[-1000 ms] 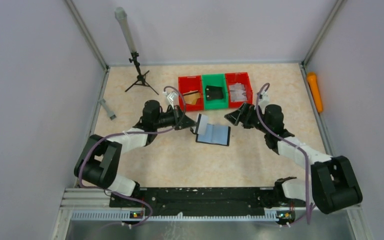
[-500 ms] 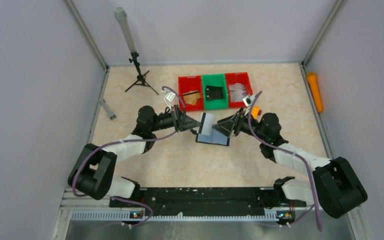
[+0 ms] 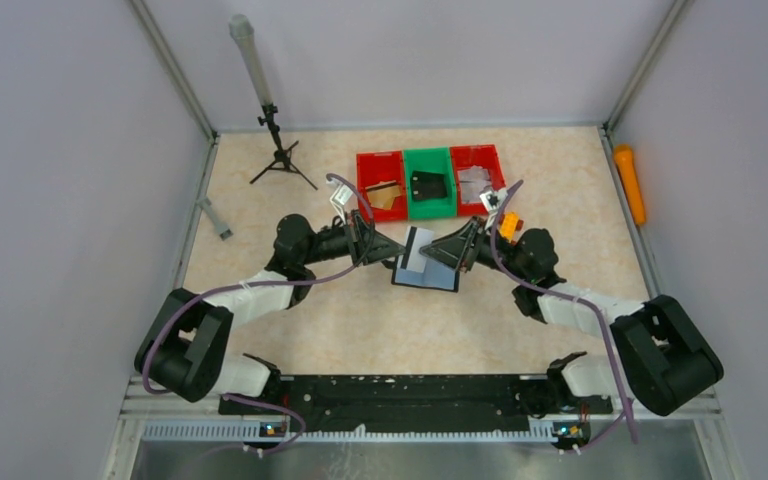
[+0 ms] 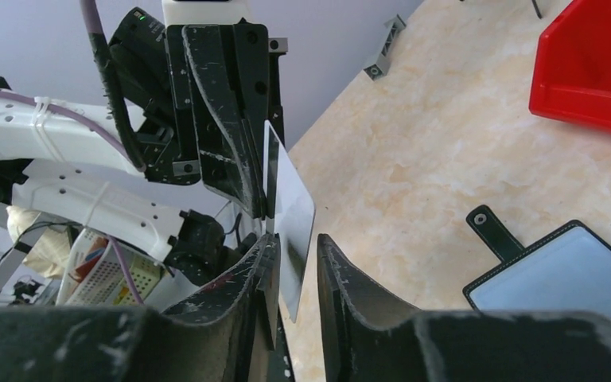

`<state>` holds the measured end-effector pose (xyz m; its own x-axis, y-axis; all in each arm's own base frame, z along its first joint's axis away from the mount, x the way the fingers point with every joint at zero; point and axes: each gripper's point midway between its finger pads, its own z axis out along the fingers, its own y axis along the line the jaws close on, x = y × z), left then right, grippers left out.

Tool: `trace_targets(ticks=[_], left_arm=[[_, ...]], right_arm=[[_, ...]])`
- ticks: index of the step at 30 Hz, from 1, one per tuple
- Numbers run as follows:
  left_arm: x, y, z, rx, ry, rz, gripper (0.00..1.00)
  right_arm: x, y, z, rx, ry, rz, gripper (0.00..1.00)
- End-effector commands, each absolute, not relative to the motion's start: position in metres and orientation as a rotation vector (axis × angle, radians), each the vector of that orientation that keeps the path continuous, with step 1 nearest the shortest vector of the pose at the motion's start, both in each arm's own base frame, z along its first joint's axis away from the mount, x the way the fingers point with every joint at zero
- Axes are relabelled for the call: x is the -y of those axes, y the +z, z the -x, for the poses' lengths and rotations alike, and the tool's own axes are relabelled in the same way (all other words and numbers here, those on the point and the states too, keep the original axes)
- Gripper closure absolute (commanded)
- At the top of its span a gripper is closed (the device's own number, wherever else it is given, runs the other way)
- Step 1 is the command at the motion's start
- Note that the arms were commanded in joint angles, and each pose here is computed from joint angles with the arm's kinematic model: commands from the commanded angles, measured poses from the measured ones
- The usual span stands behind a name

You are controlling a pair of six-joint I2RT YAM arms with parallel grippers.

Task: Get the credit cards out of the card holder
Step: Remove the credit card from the card holder, then place the credit card in the storage box.

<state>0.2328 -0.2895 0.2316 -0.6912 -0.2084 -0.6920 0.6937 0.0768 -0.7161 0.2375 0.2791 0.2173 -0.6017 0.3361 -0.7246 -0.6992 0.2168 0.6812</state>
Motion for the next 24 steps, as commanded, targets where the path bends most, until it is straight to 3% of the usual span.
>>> trace_targets(ticks=[1,4,8,12,15,20,24], left_arm=[[0.290,0.240,-0.230,-1.628,-1.699,-0.525,1.00],[0.291,0.238,-0.232,-1.637,-1.695,-0.519,1.00],[0.289,0.228,-0.238,-1.683,-1.640,-0.486,0.69],[0.280,0.212,-0.256,-1.780,-1.463,-0.398,0.48],[0.265,0.195,-0.276,-1.877,-1.267,-0.303,0.41],[0.237,0.163,-0.302,-2.039,-0.984,-0.153,0.38],[0.224,0.148,-0.311,-2.107,-0.855,-0.091,0.34]], right_arm=[[-0.284,0.236,-0.228,-1.540,1.590,0.389,0.80],[-0.284,0.236,-0.229,-1.549,1.600,0.374,0.99],[-0.283,0.226,-0.243,-1.631,1.549,0.292,1.00],[-0.270,0.212,-0.273,-1.752,1.364,0.131,1.00],[-0.248,0.200,-0.299,-1.826,1.185,-0.046,1.00],[-0.208,0.194,-0.335,-1.820,1.015,-0.374,1.00],[-0.168,0.183,-0.368,-1.763,0.852,-0.810,1.00]])
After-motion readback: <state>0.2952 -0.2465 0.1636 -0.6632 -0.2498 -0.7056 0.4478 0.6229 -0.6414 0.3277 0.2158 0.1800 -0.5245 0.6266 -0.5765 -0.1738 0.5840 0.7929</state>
